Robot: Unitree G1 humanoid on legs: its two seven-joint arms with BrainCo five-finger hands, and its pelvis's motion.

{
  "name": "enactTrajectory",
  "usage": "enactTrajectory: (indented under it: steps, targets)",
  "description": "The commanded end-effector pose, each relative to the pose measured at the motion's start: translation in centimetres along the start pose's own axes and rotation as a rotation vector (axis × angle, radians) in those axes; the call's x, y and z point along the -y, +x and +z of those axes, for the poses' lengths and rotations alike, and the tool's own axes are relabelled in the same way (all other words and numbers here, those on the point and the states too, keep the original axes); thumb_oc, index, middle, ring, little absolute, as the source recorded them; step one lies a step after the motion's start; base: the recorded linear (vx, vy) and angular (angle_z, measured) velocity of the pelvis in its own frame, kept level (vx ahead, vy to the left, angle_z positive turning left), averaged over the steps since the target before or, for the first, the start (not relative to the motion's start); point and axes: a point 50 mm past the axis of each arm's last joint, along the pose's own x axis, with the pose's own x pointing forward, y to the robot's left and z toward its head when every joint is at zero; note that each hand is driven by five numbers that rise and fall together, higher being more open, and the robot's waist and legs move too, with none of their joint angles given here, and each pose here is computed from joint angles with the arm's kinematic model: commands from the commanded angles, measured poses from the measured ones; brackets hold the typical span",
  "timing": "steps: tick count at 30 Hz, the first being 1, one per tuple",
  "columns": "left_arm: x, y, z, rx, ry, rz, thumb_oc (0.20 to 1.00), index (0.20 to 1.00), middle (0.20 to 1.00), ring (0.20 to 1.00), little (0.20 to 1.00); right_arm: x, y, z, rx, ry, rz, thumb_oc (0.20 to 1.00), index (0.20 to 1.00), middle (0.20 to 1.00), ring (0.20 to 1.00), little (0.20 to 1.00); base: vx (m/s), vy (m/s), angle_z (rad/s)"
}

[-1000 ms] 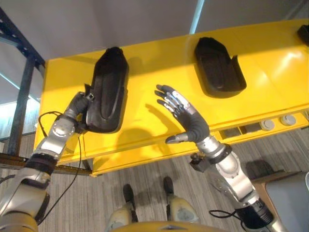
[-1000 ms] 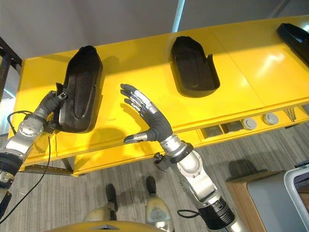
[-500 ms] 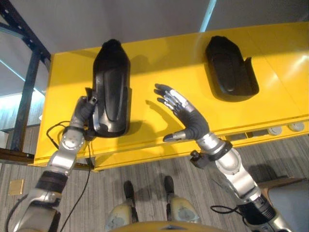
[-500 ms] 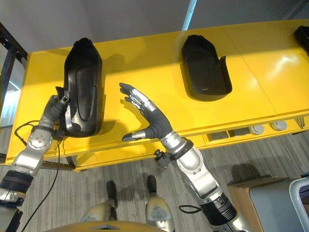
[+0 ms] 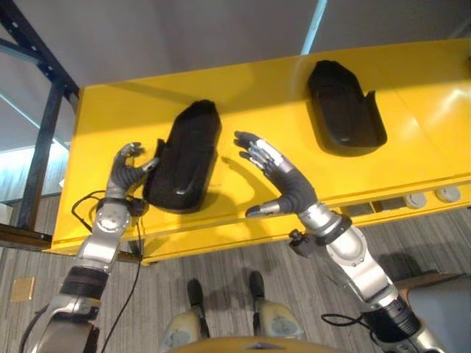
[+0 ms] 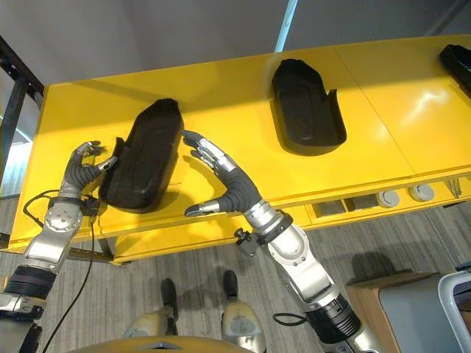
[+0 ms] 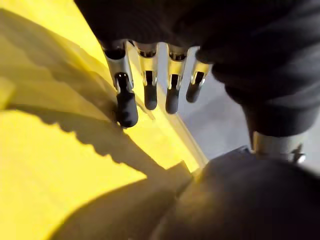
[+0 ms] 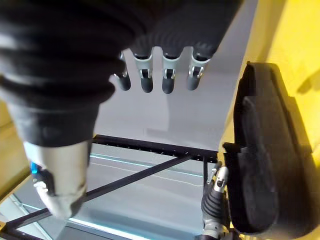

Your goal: Move parts from the plastic box to the shelf.

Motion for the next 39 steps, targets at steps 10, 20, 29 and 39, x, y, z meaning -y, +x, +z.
enactTrajectory:
  steps: [10, 20, 29, 39]
  targets:
    - [1.3, -0.5, 2.5, 0.084, -0.451, 0.009, 1.000, 1.000, 1.000, 1.000, 1.000, 0.6, 0.2, 0.9, 0.062, -0.050, -0.066, 1.000, 1.000, 1.000, 1.000, 1.000, 0.00, -0.003, 0.00]
    - [2.3, -3.9, 1.6, 0.016, -0.697, -0.097, 1.000, 1.000, 1.000, 1.000, 1.000, 0.1, 0.5, 0.3, 0.033, -0.049, -0.047, 1.000, 1.000, 1.000, 1.000, 1.000, 0.01, 0.013, 0.01]
    - [2.3, -4.8, 0.4, -0.046, -0.750, -0.119, 1.000, 1.000, 1.000, 1.000, 1.000, -0.4, 0.4, -0.6, -0.018, -0.021, 0.004, 1.000, 1.000, 1.000, 1.000, 1.000, 0.00, 0.025, 0.01]
    - [1.5, -6.8, 1.2, 0.027, -0.688, -0.256, 1.000, 1.000, 1.000, 1.000, 1.000, -1.8, -0.4, -3.1, -0.142, 0.130, 0.095, 1.000, 1.000, 1.000, 1.000, 1.000, 0.00, 0.019, 0.00]
